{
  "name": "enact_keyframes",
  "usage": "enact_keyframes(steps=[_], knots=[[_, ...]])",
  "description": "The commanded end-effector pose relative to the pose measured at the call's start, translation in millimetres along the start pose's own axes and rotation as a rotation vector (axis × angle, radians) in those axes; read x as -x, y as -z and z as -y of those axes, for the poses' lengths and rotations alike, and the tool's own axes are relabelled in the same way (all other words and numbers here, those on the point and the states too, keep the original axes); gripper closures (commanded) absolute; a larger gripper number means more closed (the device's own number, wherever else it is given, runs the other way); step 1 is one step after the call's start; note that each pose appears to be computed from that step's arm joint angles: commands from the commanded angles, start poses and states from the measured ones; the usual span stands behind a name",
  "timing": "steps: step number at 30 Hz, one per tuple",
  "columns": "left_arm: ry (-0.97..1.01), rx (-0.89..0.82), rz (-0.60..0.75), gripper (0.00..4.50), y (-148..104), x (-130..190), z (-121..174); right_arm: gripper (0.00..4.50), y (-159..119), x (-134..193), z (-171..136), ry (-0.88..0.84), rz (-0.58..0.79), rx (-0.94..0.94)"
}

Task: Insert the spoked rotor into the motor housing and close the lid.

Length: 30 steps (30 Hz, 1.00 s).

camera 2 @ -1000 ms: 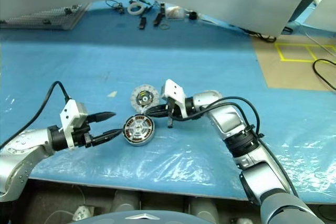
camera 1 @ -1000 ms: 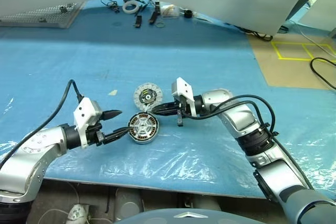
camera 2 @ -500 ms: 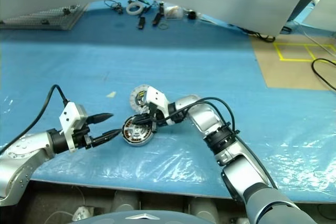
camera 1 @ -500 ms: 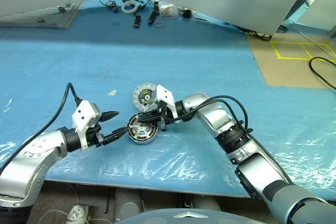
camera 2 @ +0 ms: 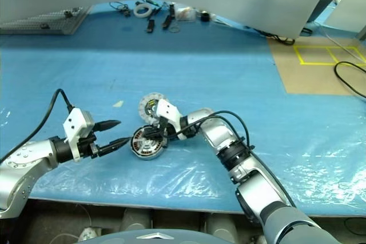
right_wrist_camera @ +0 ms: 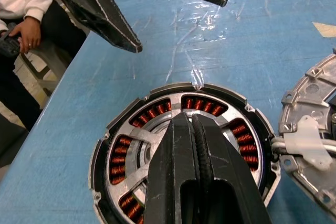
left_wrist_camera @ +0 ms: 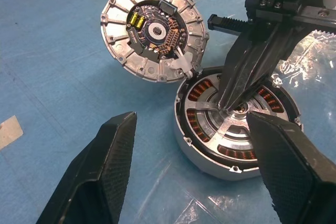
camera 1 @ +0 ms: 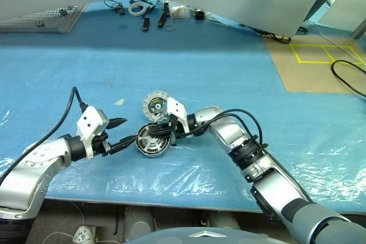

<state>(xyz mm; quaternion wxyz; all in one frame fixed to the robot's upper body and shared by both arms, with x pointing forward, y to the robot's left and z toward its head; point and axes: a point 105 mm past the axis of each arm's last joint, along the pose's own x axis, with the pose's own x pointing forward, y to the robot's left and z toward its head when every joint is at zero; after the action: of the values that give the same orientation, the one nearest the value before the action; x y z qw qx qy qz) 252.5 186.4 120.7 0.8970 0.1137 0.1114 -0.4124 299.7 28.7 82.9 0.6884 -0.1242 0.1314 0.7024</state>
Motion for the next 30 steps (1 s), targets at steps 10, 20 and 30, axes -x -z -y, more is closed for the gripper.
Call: enact_keyframes(steps=[10,20,30], knots=[[0.025,-0.049,0.056,0.98,-17,-6,-4,4.45,-54,63,25,0.063,0.109,0.028],[0.048,-0.095,0.098,0.98,-21,-12,-8,1.92,-43,110,76,0.306,0.103,-0.012],[0.048,-0.116,0.108,0.98,-25,-17,-13,1.62,-19,99,109,0.469,0.100,-0.086]])
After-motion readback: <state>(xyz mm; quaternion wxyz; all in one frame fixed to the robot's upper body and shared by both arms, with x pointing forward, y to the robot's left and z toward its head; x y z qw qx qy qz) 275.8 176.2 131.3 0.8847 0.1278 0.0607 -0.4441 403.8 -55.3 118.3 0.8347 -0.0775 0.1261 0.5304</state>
